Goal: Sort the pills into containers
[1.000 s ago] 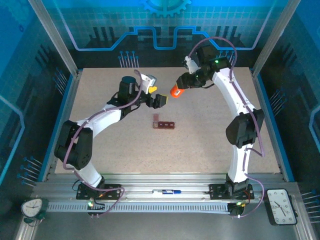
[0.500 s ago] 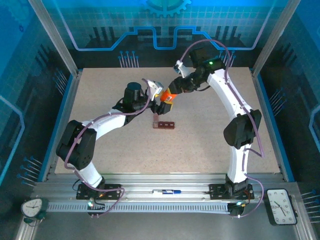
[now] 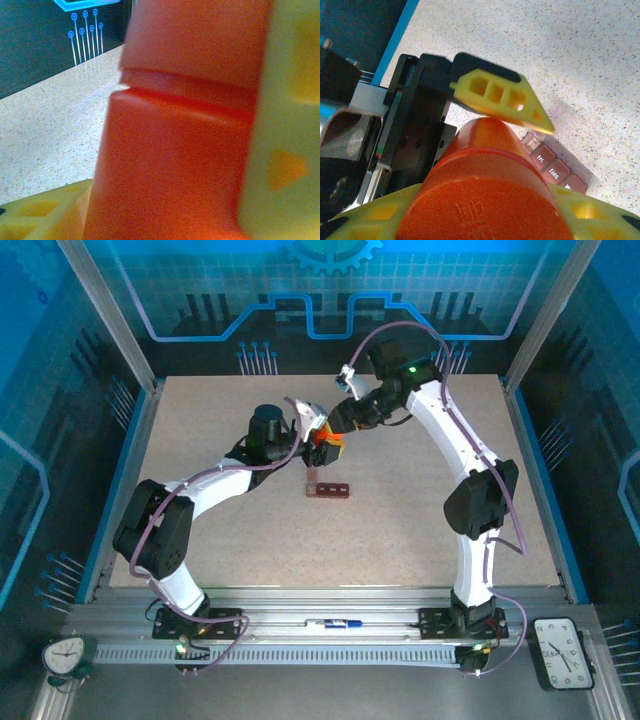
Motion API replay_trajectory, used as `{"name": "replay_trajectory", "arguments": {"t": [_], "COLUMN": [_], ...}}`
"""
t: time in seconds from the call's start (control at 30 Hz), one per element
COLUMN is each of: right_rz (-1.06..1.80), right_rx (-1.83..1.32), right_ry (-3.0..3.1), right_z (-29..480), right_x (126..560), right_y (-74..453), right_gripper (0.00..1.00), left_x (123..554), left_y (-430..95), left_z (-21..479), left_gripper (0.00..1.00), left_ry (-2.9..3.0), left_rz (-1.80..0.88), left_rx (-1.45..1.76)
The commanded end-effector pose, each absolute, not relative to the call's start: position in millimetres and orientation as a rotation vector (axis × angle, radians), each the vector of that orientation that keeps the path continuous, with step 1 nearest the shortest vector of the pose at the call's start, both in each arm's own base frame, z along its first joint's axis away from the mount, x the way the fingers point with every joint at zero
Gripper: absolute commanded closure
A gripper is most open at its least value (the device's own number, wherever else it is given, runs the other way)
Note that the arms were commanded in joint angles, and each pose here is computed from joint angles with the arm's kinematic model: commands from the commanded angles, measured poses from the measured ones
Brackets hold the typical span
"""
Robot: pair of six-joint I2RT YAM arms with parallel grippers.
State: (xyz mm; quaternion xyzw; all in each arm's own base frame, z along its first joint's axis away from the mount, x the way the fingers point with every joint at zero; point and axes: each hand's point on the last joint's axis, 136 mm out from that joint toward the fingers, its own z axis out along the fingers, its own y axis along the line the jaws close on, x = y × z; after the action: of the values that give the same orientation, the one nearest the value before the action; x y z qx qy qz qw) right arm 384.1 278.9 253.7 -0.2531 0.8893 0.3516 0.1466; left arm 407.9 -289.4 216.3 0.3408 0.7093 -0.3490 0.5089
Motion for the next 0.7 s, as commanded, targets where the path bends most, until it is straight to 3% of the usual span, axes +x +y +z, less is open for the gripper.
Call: {"name": "replay_trajectory", "arguments": {"t": [0.0,0.4,0.47,0.53,0.67], "right_rz": [1.057,1.05,1.057,1.067,1.099], "right_rx": [-0.739,-0.676,-0.651,-0.627,-0.585], "right_ry": [2.543,2.551,2.545,2.527,2.48], "right_z": [263.0,259.6,261.7,267.0,278.8], "right_x": [373.7,382.8,385.3,386.4,380.1], "right_y": [283.2,275.2,271.3,264.9,247.8], "right_gripper": [0.57,0.57,0.5,0.36,0.26], "left_x": [404.2,406.3,410.6,416.5,425.2], "left_y": [-293.1,-285.5,-279.9,-272.4,-258.4], "left_z": [211.0,222.8,228.7,234.5,244.0], "left_gripper": [0.39,0.68,0.74,0.8,0.8], "left_ry": [1.704,1.702,1.702,1.714,1.73], "left_rz": [-0.877,-0.932,-0.95,-0.965,-1.004], "left_rx": [0.837,0.75,0.704,0.651,0.559]}}
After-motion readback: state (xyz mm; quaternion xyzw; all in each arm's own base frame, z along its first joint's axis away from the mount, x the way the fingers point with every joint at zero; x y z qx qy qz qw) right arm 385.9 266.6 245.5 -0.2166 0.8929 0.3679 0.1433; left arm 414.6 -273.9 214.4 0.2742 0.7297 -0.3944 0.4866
